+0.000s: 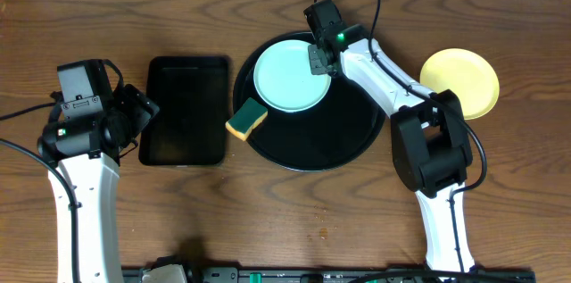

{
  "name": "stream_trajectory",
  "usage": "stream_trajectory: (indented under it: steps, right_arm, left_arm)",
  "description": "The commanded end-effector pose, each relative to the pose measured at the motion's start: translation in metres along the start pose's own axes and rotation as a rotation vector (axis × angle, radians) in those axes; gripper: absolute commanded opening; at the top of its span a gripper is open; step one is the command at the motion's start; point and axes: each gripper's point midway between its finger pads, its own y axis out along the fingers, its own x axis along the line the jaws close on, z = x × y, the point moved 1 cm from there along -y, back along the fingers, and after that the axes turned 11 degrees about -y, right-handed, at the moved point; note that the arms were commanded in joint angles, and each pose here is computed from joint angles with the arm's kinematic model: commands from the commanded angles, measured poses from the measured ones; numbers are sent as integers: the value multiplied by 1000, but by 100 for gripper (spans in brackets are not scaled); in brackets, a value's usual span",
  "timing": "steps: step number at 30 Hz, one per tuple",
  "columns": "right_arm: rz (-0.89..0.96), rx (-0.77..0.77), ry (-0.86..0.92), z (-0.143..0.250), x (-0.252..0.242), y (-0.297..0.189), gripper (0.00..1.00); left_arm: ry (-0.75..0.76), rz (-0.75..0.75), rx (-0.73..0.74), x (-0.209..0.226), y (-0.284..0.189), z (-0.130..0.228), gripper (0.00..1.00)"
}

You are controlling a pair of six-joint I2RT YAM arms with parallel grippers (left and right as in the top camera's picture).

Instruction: Clean dirty plates on tray and stack at the side

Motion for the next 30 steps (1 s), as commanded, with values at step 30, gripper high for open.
stream_trajectory:
  steps: [30]
  right_arm:
    - [-47, 83, -17, 24, 19, 11, 1]
  left_arm:
    - [-13, -3, -13, -1, -2, -5, 90]
